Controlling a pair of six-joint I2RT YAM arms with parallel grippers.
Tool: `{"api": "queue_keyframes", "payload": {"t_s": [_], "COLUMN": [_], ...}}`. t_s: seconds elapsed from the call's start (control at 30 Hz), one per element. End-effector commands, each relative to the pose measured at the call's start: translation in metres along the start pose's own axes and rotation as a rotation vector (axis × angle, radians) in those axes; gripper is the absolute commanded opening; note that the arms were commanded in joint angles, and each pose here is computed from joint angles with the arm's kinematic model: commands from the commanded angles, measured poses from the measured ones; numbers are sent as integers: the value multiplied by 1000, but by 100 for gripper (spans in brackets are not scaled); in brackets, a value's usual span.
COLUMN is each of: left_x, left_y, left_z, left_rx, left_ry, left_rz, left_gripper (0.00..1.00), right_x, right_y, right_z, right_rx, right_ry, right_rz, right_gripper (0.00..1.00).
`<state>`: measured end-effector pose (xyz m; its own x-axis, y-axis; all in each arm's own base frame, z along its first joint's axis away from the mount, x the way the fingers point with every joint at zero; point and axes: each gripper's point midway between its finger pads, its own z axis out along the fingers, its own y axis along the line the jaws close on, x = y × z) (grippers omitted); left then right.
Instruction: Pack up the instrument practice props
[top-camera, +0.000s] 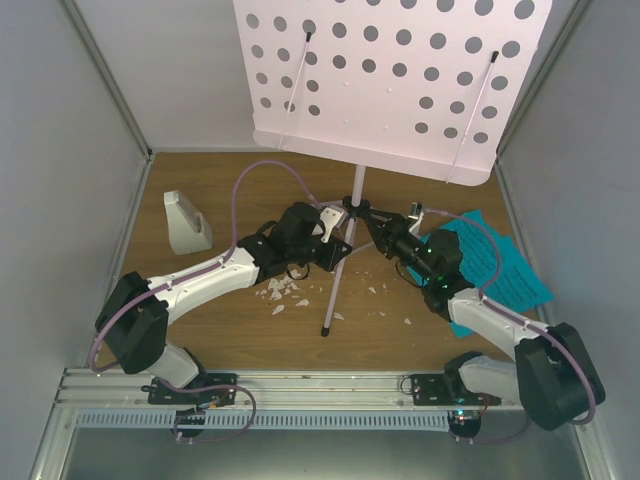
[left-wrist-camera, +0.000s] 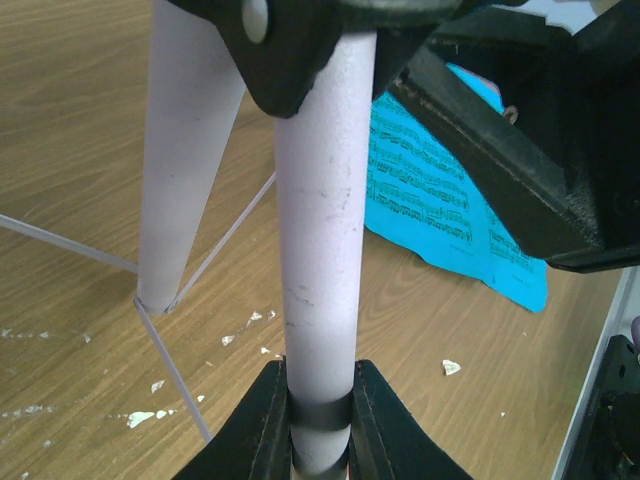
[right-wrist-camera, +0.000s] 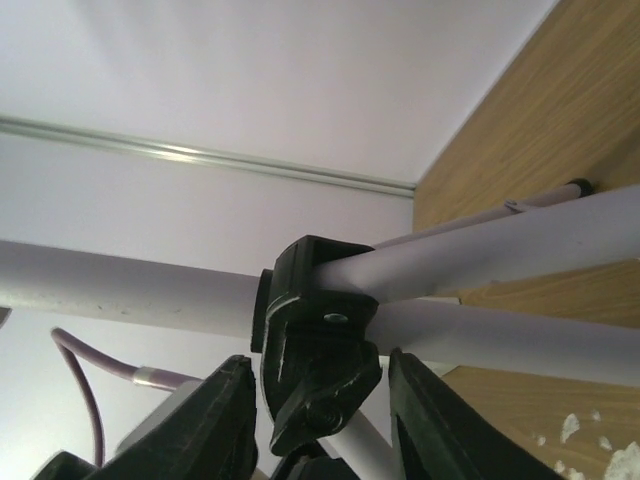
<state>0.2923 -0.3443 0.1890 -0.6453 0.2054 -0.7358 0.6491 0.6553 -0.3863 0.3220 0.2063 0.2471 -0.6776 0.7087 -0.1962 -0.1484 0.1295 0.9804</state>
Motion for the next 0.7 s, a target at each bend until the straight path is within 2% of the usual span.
{"api": "queue_keyframes", "payload": {"t_s": [0.0,0.17,0.33,0.57,0.67], "left_x": [-7,-9,-10,-11,-10], "left_y": [6,5,5,5,5], "left_z": [0,0,-1,-2,-2], "left_rx": [-25,-24,-25,-25,-28], "left_ry": [-20,-24,-28,-31,-29], "left_rz": [2,3,4,3,4], "left_gripper": [0,0,0,0,0], "right_x": [-3,-5,-10,-29,-31], "right_y": [18,17,26,45,45], "right_z": [5,6,4,-1,-6], "right_rx": [-60,-41,-14,135,186], "right_ry": [8,3,-18,-64,-52], "right_rz": [-16,-48,-167,-561,-668], "right_gripper": [33,15,6,5,8]}}
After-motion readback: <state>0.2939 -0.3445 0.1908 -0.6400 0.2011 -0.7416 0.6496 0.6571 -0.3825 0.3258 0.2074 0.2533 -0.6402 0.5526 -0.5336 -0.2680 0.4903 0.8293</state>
